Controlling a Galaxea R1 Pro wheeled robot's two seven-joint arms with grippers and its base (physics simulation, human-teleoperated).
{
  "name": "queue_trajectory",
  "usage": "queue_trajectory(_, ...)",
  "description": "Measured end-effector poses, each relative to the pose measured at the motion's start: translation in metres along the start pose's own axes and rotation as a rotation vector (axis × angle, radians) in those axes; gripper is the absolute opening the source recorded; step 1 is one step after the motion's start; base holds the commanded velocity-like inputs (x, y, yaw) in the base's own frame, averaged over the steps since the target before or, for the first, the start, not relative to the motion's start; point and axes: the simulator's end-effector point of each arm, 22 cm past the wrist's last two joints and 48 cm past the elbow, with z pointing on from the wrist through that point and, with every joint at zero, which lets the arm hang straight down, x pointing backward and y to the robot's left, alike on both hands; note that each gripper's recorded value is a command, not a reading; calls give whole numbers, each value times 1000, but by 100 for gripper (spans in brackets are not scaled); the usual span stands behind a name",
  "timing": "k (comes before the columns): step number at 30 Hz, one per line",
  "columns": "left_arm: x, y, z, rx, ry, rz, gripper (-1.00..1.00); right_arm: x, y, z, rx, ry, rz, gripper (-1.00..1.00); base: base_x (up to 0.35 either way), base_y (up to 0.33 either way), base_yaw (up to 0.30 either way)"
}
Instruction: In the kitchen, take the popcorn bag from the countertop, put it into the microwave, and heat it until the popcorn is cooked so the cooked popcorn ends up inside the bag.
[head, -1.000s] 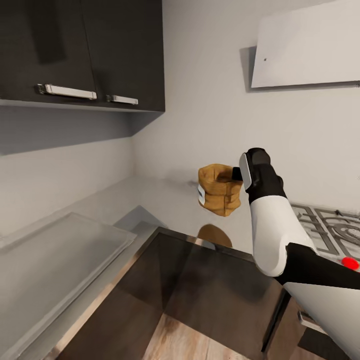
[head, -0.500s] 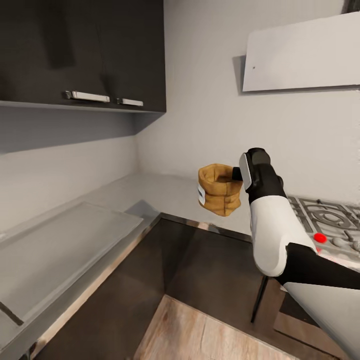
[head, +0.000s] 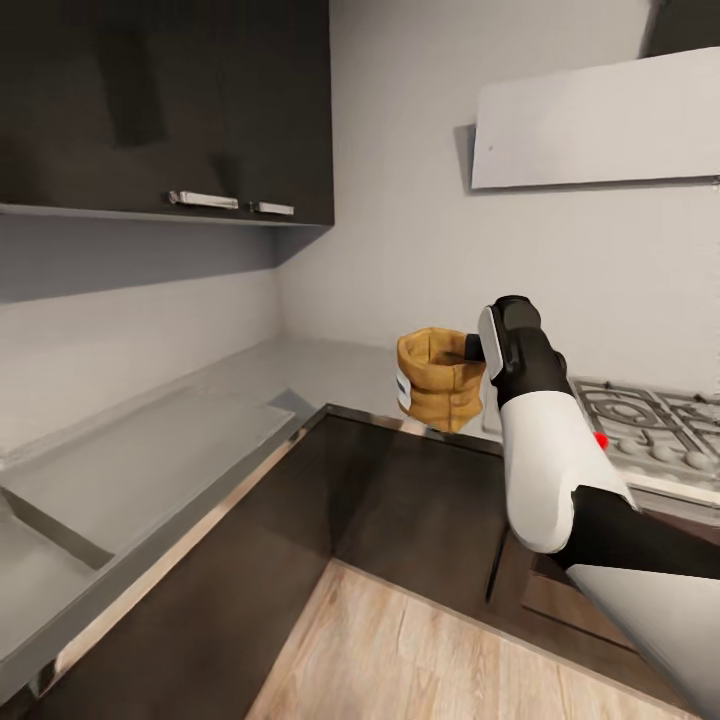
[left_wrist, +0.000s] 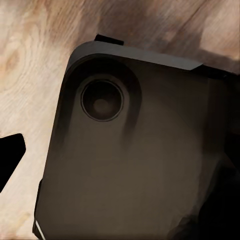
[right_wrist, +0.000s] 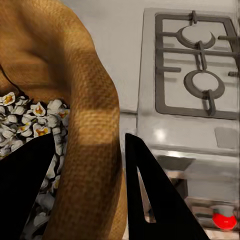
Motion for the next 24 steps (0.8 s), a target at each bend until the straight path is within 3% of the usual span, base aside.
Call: queue_trajectory(24,0,0,0,0,0,0,100,4,0,3,5,12,-7,-100,-345,0,0)
